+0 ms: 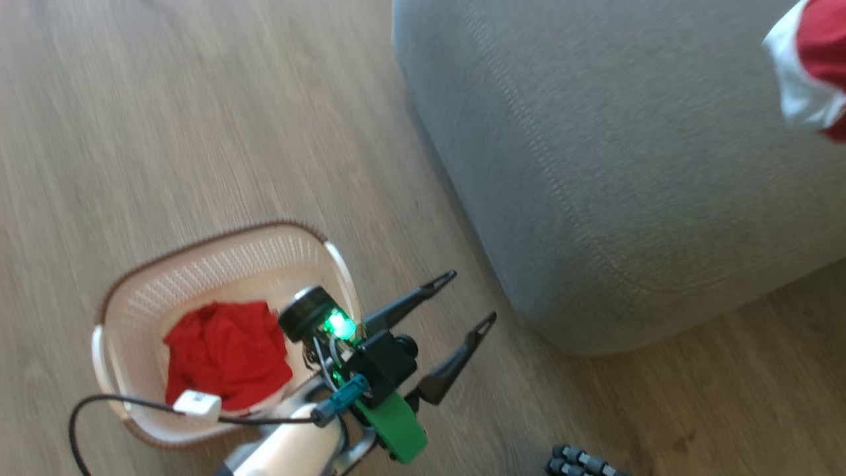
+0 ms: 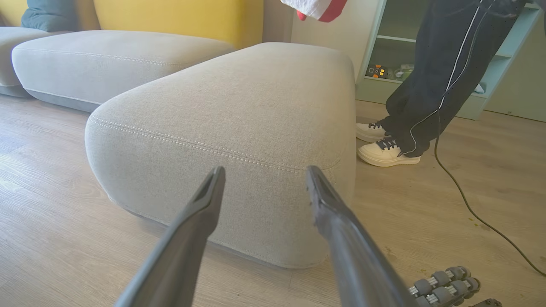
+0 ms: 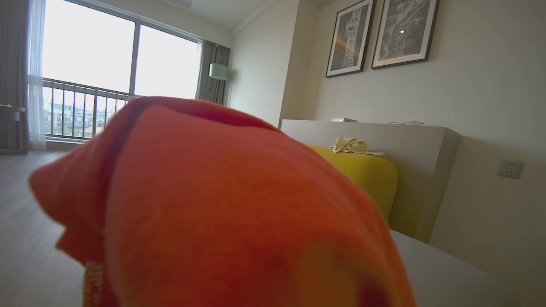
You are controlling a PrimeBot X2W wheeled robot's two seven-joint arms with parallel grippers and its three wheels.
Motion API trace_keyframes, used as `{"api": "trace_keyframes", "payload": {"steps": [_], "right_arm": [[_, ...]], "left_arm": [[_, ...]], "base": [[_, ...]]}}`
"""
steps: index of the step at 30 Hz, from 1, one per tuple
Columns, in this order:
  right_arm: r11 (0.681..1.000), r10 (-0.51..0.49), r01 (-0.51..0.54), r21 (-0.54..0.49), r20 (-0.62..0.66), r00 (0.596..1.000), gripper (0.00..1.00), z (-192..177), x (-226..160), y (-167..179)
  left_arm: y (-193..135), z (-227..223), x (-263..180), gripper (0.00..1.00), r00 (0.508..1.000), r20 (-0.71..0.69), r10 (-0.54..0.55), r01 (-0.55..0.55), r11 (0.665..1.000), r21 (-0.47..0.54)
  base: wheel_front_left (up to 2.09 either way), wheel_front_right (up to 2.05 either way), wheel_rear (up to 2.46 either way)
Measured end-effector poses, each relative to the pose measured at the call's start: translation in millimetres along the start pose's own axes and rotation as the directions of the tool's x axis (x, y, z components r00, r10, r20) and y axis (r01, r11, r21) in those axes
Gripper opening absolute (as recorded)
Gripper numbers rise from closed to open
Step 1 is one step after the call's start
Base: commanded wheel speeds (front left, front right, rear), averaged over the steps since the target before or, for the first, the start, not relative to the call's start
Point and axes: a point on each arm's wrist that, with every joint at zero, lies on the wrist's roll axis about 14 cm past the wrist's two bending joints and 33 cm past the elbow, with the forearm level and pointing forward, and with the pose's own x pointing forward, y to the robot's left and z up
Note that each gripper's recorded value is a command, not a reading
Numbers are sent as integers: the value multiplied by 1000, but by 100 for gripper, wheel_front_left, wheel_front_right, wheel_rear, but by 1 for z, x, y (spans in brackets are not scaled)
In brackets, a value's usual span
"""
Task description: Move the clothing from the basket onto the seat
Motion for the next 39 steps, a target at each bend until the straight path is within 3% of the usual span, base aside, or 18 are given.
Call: {"api": "trace_keyframes", "payload": {"steps": [10, 24, 32, 39], "right_arm": [[1000, -31, 31, 1, -17, 999, 0, -49, 78, 29], [995, -101, 104, 7, -181, 978, 0, -142, 135, 35], [994, -104, 111, -2, -366, 925, 0, -218, 132, 52], [997, -62, 75, 3, -529, 847, 0, -277, 109, 81]], "left_arm": [[47, -56, -10, 100, 998, -66, -7, 5, 999, -31], [84, -102, -25, 100, 993, -109, 54, -65, 993, -99], [102, -116, -34, 100, 987, -125, 98, -111, 988, -105], [113, -122, -44, 100, 980, -143, 141, -157, 982, -107]], "base": [[0, 0, 0], [0, 0, 0], [0, 0, 0], [0, 0, 0]]}}
